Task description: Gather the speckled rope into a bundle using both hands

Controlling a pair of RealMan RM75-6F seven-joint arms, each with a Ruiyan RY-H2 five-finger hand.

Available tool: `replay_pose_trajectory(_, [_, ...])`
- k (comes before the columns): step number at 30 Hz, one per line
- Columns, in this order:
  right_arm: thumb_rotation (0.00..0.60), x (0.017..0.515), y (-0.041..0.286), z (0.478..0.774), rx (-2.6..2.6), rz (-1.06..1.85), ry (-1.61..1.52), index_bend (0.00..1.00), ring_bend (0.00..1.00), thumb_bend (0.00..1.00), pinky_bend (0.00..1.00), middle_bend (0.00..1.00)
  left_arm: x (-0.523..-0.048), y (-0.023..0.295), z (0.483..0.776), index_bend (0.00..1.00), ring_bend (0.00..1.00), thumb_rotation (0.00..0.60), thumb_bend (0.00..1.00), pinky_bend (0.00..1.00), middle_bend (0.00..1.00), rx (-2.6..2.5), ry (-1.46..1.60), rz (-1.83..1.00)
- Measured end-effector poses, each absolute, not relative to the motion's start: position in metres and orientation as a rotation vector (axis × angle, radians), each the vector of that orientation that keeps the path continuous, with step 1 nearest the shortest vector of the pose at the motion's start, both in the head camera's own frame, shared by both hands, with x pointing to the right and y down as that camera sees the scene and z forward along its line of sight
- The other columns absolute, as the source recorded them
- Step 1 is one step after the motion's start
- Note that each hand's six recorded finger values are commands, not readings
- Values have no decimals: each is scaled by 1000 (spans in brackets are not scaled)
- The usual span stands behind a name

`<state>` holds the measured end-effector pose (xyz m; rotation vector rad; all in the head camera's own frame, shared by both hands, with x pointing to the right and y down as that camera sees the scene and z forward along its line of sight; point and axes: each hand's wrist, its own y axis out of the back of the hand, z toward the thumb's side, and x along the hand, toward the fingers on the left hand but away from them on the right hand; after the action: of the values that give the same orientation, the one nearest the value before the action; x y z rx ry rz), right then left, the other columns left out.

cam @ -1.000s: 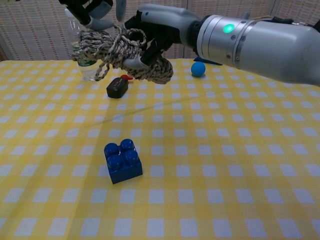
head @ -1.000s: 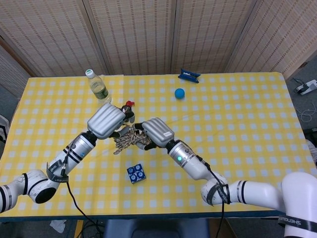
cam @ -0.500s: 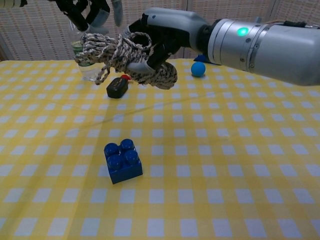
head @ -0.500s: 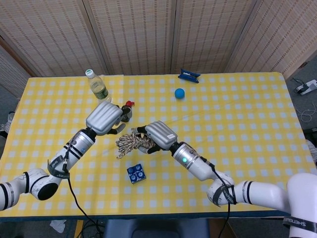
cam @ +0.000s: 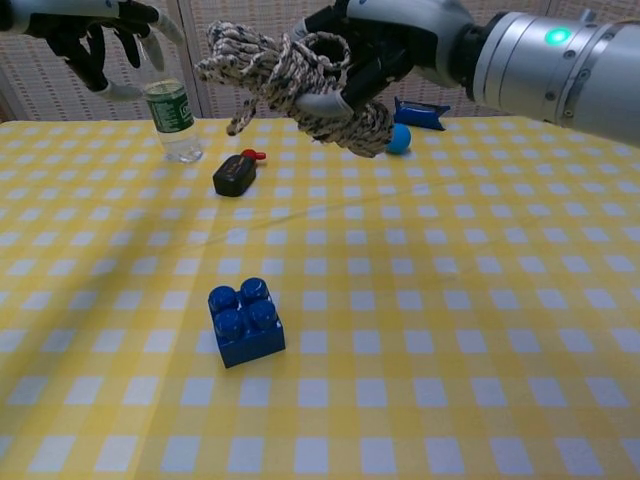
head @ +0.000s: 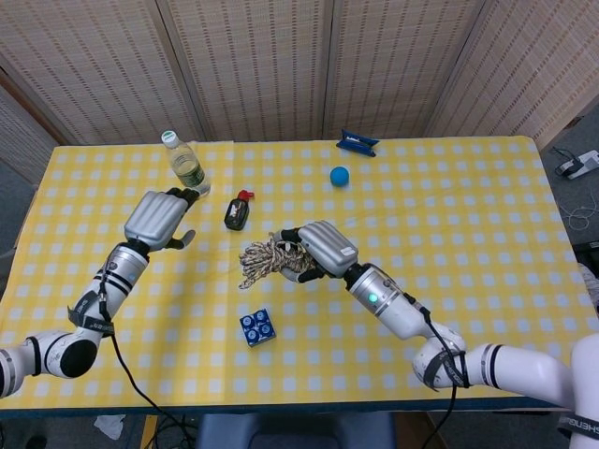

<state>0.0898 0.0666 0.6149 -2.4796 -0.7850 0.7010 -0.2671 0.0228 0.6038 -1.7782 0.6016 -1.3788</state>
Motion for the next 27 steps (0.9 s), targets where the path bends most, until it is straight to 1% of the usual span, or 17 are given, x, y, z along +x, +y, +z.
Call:
replay_pose_trajectory(4, [600, 103, 66, 610, -2481, 690, -815, 803, 608, 517, 669, 691, -291, 31, 607, 113, 259, 600, 377, 436, 247, -1767, 667, -1439])
replay_pose_trajectory(11, [600, 131, 63, 605, -2465, 698, -859, 803, 608, 517, 669, 691, -341, 60, 614, 140, 258, 600, 377, 401, 247, -1697, 744, -1553])
replay_pose_trajectory(19, [600, 153, 57, 595, -2443, 696, -894, 803, 608, 517, 669, 691, -383, 92, 610, 154, 258, 600, 375, 378, 247, -1596, 831, -1571])
replay_pose_trajectory(22, [600, 160, 56, 591, -2439, 697, -906, 803, 608, 517, 669, 691, -394, 108, 605, 161, 256, 600, 372, 369, 247, -1556, 860, -1551])
replay_pose_trajectory(27, [600, 169, 55, 591, -2425, 725, -895, 803, 608, 517, 669, 691, -415, 148, 596, 171, 256, 600, 370, 360, 247, -1508, 891, -1534])
